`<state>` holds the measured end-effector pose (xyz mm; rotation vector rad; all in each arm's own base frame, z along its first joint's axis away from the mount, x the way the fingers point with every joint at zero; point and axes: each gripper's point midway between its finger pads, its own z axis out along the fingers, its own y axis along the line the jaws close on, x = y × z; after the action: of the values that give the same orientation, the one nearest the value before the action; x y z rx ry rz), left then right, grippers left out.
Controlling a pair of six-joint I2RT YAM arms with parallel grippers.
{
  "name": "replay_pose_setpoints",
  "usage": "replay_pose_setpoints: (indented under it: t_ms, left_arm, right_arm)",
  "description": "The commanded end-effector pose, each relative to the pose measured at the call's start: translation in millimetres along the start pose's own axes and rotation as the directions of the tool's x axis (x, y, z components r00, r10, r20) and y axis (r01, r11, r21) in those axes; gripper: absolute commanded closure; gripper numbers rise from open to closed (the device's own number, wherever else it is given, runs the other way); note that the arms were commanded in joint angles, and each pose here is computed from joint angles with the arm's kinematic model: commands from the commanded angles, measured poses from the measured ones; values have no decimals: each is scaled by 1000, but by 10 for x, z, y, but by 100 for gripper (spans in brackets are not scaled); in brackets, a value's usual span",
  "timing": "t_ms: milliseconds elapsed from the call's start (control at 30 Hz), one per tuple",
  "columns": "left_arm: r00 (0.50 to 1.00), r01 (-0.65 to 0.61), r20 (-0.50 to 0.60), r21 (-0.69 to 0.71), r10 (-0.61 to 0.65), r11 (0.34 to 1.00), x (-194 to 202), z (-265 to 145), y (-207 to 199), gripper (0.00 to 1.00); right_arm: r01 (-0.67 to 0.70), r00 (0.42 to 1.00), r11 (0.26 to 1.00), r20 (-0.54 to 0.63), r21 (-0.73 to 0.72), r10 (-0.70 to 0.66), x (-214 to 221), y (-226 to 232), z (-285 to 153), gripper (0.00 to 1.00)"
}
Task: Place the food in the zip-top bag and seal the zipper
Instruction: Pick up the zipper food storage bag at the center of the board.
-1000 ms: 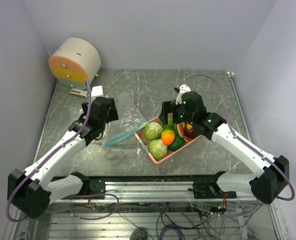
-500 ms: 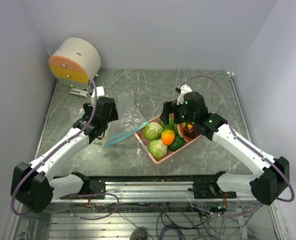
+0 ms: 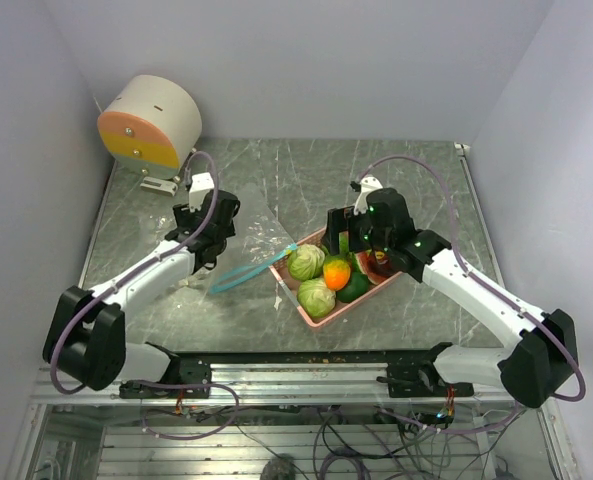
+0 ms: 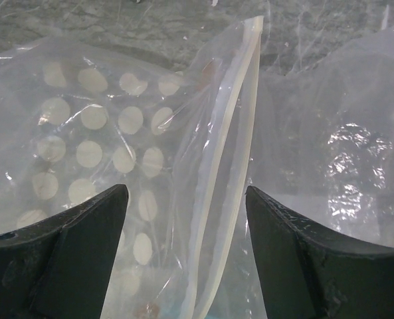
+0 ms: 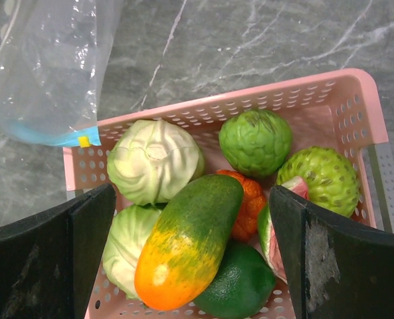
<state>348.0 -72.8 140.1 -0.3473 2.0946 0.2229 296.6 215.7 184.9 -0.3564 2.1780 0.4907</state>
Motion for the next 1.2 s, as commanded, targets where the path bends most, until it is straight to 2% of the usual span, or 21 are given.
replay_pose_setpoints:
  t_ms: [0,300,433,533,600,700,733,967,1067,1167]
  left_arm:
    - [998,20,55,-37,-18,999,-74,167,-25,18]
    - [999,-17,36,-70,20,997,70,353,-39,29]
    - [999,-16,40,-81,19,997,113,392,-24,40]
    - [999,-12,32,-84,15,996,188,432,-14,40]
    - [999,-7,31,-84,9,996,224,447,-13,49]
    - [999,4,32,-93,-1,996,225,435,17,72]
    - [999,8,34,-96,-5,995,203,415,27,75]
    - [992,116,67,-61,-112,991,-219,-37,144,82]
    - [981,172,79,35,-175,984,-454,-394,180,87]
    - [966,213,100,204,-237,955,-644,-799,172,92]
  right_arm:
    - [3,1000,1000,1,0,-3,20,-43,51,0]
    - [-26,1000,1000,-6,16,26,115,-133,84,0]
    - [-32,999,999,-22,19,32,152,-149,105,0]
    - [-31,999,999,-27,17,31,157,-145,104,0]
    - [-33,999,999,-23,21,33,154,-156,92,0]
    - [-35,999,999,-19,24,35,152,-163,76,0]
    - [-36,999,999,-17,25,37,151,-163,70,0]
    - [-42,999,999,-2,-9,42,97,-99,32,0]
    - [-22,1000,997,12,-79,23,55,20,-17,0]
    - [-10,999,985,45,-174,18,-22,197,-95,0]
